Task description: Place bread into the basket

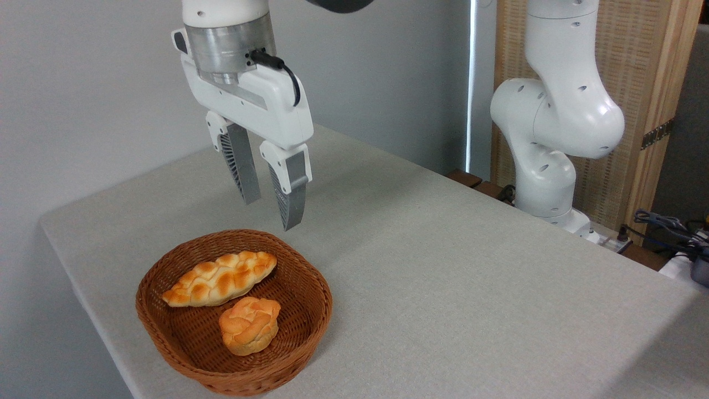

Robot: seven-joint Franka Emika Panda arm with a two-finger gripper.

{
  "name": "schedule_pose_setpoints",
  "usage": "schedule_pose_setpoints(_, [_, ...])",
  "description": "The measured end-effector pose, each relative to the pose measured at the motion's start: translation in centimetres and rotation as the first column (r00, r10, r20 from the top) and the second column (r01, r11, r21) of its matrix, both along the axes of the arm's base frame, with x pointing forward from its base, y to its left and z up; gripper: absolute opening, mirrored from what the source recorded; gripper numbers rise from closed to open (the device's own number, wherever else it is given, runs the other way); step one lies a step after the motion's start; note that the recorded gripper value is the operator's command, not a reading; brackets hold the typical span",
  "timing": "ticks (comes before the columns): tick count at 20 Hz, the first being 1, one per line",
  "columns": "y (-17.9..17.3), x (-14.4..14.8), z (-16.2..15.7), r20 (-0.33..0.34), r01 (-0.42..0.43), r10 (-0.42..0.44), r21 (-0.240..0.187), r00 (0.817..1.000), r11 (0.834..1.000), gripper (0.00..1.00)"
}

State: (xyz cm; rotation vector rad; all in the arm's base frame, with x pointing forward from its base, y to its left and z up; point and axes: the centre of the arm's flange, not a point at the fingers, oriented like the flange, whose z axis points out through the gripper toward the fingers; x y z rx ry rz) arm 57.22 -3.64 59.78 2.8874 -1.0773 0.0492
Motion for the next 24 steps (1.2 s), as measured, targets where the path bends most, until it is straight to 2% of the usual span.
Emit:
schedule_pose_setpoints(7, [-0.2, -0.1, 0.6, -0.004, 0.004, -0.004, 0.000, 1.000, 1.000, 1.00])
schedule_pose_setpoints(14, [-2.5, -0.4, 1.0, -0.004, 0.044, -0.044, 0.001, 0.999, 0.999, 1.00])
schedule_pose_setpoints(20, [-1.5, -0.5, 1.6, 0.009, 0.034, -0.034, 0.026, 0.999, 0.999, 1.00])
schedule_pose_setpoints(24, [-0.5, -1.0, 2.6, 0.026, 0.017, -0.017, 0.026, 0.999, 1.000, 1.00])
